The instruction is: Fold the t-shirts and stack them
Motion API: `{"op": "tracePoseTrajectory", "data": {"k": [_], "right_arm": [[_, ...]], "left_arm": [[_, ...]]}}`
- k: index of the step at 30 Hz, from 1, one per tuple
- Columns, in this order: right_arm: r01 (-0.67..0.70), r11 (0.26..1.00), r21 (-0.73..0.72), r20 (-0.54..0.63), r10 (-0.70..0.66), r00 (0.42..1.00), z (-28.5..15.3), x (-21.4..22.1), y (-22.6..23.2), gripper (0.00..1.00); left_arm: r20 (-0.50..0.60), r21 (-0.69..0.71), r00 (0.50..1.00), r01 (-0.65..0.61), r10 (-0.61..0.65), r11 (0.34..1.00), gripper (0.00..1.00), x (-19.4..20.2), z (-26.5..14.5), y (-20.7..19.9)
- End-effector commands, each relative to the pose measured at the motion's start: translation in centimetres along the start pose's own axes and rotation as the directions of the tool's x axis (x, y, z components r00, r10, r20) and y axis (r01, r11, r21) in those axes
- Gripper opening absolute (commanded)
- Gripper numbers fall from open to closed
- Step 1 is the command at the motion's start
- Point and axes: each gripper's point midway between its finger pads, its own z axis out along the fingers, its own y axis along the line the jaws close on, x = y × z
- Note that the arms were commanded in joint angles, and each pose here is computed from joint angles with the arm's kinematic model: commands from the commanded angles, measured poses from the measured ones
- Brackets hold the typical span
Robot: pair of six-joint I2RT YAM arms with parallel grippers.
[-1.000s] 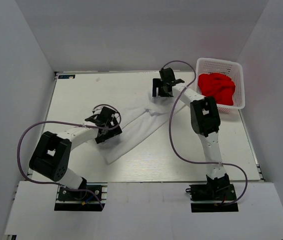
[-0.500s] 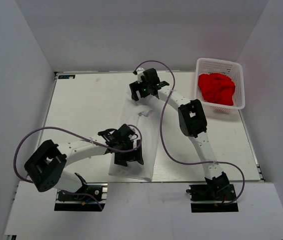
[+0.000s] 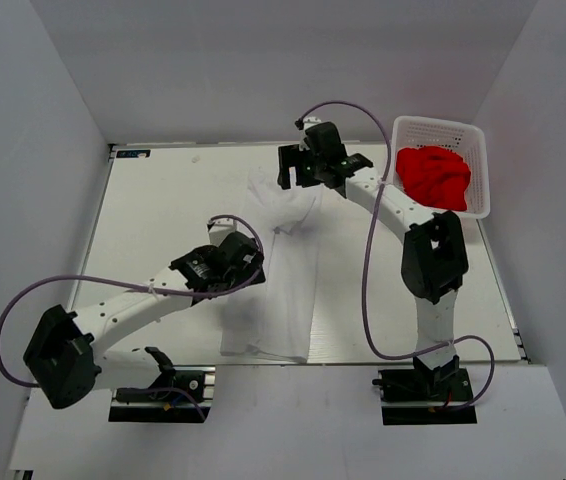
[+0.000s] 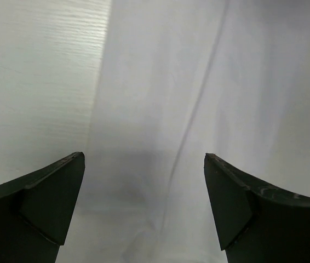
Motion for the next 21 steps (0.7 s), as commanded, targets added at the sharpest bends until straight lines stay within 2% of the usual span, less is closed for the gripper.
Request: {"op": "tracePoseTrajectory", "data": {"k": [1, 4, 8, 11, 13, 16, 17, 18, 19, 21], "right_arm": [[-0.08, 0.993, 0.088, -0.14, 0.092, 0.986, 0.2, 6.1, 0.0, 0.9], [-0.062, 0.994, 0.091, -0.218, 0.081, 0.973, 0.9, 9.1, 0.8, 0.9], [-0.059, 0.99, 0.131, -0.287, 0.095, 0.953, 2.5, 11.9, 0.7, 0.9], [-0.088, 0.984, 0.156, -0.273, 0.128, 0.953, 3.1, 10.9, 0.6, 0.9], [-0.081, 0.976, 0.204, -0.311, 0.143, 0.94, 4.4, 12.3, -0.2, 0.9], [-0.091, 0.959, 0.267, -0.332, 0.18, 0.926, 6.9, 13.6, -1.7, 0.9], [-0.091, 0.956, 0.277, -0.335, 0.185, 0.924, 7.3, 13.7, -2.1, 0.9], [-0.1, 0.956, 0.275, -0.309, 0.186, 0.933, 8.4, 12.6, -2.4, 0.9], [-0.094, 0.955, 0.281, -0.322, 0.186, 0.928, 9.5, 13.5, -2.8, 0.9], [-0.1, 0.958, 0.27, -0.296, 0.182, 0.938, 11.7, 12.6, -3.7, 0.9]], "left_arm": [[0.12, -0.215, 0.993, 0.046, -0.021, 0.976, 1.0, -2.6, 0.5, 3.9], [0.11, -0.29, 0.991, 0.105, -0.076, 0.951, 1.0, -2.1, 2.6, 6.2], [0.075, -0.289, 0.989, 0.145, -0.129, 0.946, 1.0, -1.3, 3.3, 7.7], [0.092, -0.257, 0.986, 0.16, -0.14, 0.953, 1.0, -1.7, 2.6, 8.2], [0.053, -0.244, 0.989, 0.146, -0.138, 0.959, 1.0, -0.5, 2.2, 8.8], [-0.042, -0.143, 0.984, 0.166, -0.173, 0.976, 1.0, 2.0, 1.8, 7.6], [-0.09, -0.111, 0.98, 0.167, -0.177, 0.98, 1.0, 3.3, 1.8, 7.3], [-0.102, -0.09, 0.978, 0.171, -0.18, 0.981, 1.0, 3.7, 2.0, 7.0], [-0.115, -0.084, 0.977, 0.171, -0.18, 0.982, 1.0, 4.1, 2.1, 7.0], [-0.177, -0.049, 0.974, 0.133, -0.139, 0.99, 1.0, 5.3, 2.3, 6.5]]}}
